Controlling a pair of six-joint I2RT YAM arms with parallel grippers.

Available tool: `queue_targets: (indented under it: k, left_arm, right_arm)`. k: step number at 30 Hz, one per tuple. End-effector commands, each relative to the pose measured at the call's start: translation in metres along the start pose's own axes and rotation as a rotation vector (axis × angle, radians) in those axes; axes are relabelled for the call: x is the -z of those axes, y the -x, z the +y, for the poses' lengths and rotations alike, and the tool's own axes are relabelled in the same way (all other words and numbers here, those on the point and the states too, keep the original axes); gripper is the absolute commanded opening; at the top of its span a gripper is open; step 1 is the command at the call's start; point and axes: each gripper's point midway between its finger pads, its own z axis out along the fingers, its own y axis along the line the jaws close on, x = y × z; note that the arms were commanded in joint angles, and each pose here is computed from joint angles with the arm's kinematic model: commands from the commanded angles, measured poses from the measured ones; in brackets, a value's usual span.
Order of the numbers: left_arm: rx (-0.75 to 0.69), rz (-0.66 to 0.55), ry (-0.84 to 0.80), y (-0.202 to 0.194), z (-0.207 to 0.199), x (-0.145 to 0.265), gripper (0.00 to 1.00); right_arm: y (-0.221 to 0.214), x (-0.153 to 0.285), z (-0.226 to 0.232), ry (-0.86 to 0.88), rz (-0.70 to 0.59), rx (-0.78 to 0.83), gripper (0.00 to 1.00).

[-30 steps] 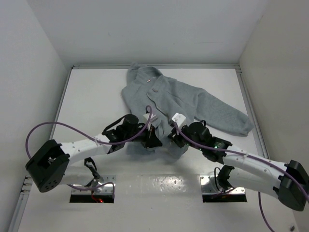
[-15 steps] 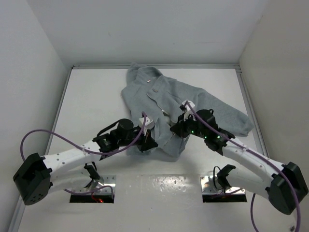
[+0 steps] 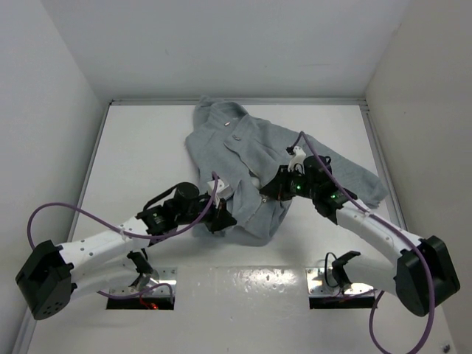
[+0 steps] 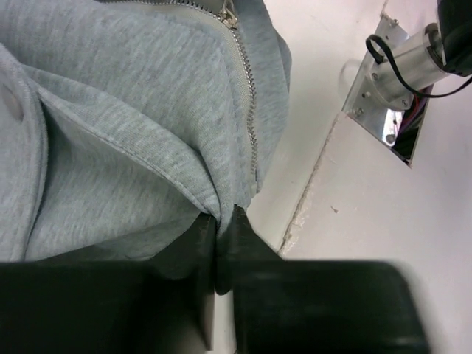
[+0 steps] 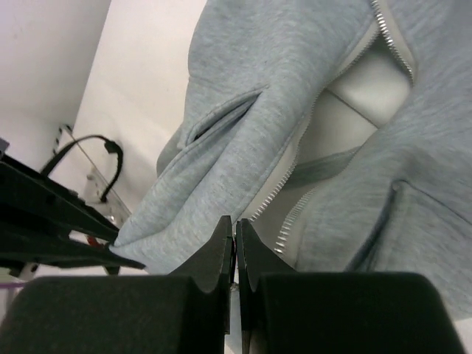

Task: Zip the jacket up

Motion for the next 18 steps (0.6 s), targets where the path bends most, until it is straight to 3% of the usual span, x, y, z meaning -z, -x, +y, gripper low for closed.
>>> queue_targets:
  k: [1, 4, 7, 10, 14, 18]
  left_arm:
    - [0.054, 0.119, 0.034, -0.037, 0.005, 0.01, 0.23]
    - [0.065, 0.056, 0.043, -0.016, 0.003, 0.01, 0.63]
    - [0.029, -0.037, 0.052, 0.009, 0.001, 0.009, 0.8]
    - [-0.011, -0.063, 0.028, 0.028, -0.011, 0.0, 0.84]
    - [0.039, -0.082, 0.053, 0.051, -0.008, -0.023, 0.87]
    - [0.05, -0.11, 0.053, 0.069, -0.027, -0.042, 0.86]
  right_arm:
    - [0.067, 0.008, -0.001, -0.047, -0.217, -0.007, 0.01]
    - [0.065, 0.009, 0.007, -0.03, -0.214, -0.003, 0.01]
    - [0.059, 0.008, 0.013, -0.025, -0.21, 0.026, 0.01]
    - [0.052, 0.006, 0.014, -0.038, -0.197, 0.032, 0.01]
    - [0.046, 0.001, 0.017, -0.043, -0.185, 0.026, 0.01]
    - [0.044, -0.003, 0.018, -0.047, -0.184, 0.011, 0.01]
